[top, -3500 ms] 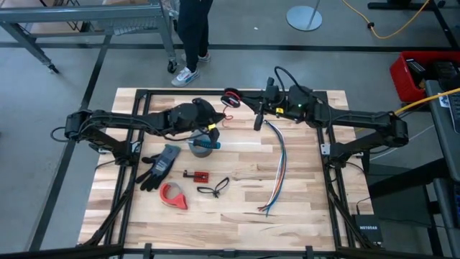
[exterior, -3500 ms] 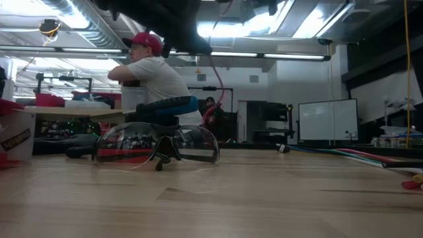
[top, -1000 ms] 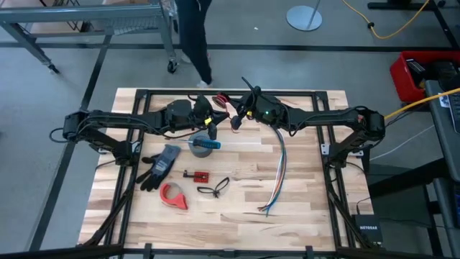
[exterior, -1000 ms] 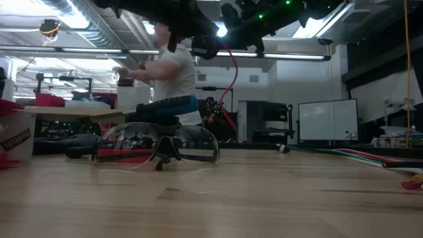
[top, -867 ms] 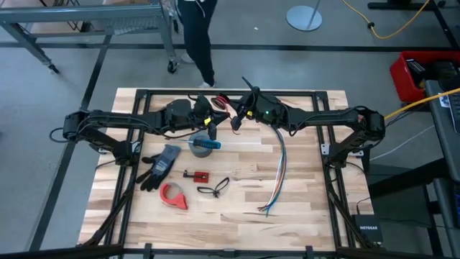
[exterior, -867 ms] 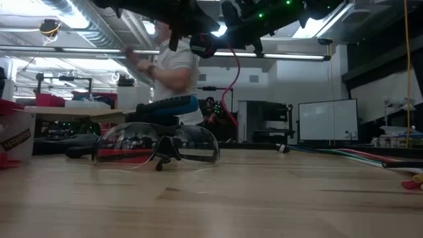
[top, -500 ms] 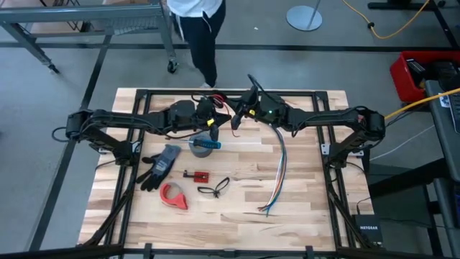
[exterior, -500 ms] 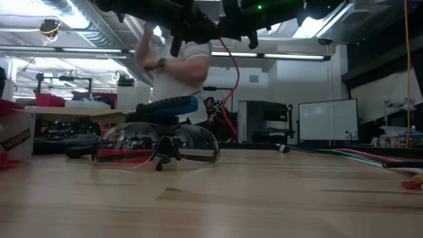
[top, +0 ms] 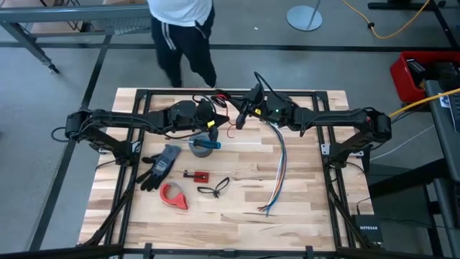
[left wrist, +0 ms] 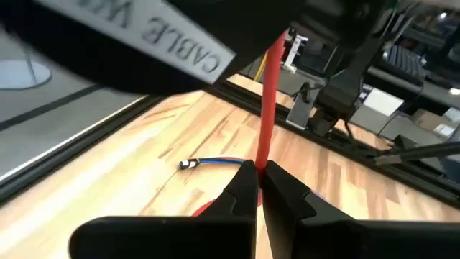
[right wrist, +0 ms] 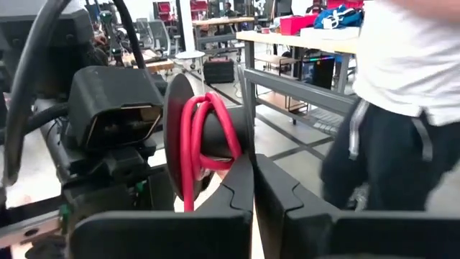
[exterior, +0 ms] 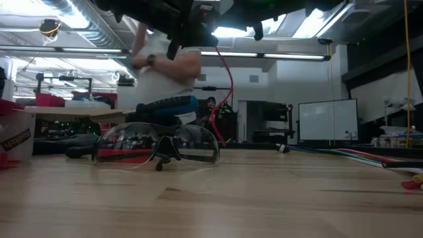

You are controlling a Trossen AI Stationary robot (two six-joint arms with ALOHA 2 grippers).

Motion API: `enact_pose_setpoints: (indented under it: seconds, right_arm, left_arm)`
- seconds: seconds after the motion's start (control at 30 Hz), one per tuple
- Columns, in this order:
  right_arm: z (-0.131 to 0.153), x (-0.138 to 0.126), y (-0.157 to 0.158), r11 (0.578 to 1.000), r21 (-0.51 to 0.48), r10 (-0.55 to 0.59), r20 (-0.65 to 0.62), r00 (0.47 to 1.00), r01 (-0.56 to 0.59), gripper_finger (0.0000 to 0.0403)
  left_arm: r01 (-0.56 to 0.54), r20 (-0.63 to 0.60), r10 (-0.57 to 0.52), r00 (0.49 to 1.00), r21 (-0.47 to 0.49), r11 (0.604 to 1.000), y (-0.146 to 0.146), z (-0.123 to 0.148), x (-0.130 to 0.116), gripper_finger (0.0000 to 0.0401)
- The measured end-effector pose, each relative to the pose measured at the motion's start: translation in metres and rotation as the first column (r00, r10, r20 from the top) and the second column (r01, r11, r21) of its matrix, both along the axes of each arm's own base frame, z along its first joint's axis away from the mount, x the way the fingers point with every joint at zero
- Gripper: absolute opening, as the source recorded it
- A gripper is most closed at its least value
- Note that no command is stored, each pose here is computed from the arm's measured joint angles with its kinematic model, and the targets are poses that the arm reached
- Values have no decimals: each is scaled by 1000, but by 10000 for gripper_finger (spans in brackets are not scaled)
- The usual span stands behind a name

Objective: Coil cords
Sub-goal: Coil the red wire into the black spool

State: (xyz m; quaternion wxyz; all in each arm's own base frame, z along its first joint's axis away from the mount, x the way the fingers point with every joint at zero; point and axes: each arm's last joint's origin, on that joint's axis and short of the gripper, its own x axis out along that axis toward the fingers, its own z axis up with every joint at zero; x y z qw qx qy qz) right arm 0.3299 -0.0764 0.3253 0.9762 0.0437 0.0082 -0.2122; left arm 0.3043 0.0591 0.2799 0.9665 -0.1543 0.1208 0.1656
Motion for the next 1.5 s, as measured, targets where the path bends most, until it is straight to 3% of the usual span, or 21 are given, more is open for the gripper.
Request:
enact_pose_setpoints:
  seconds: [0.43, 0.77, 1.03, 1.5]
  right_arm:
    - [15, -16, 5, 998, -10, 66, -9, 998, -66, 1]
    - [28, -20, 6, 996, -27, 83, 62, 995, -81, 1]
    - [40, -31, 9, 994, -65, 99, 87, 991, -93, 1]
    - [56, -53, 14, 991, -98, 99, 86, 991, -91, 1]
  left_arm:
    - [-36, -25, 38, 999, 96, 995, 11, 1, -2, 2]
    - [-5, -122, 28, 992, 182, 983, 13, -8, -4, 66]
    - [-10, -127, 29, 991, 150, 989, 11, -8, -5, 123]
    - [-15, -127, 28, 992, 100, 995, 7, -10, -4, 117]
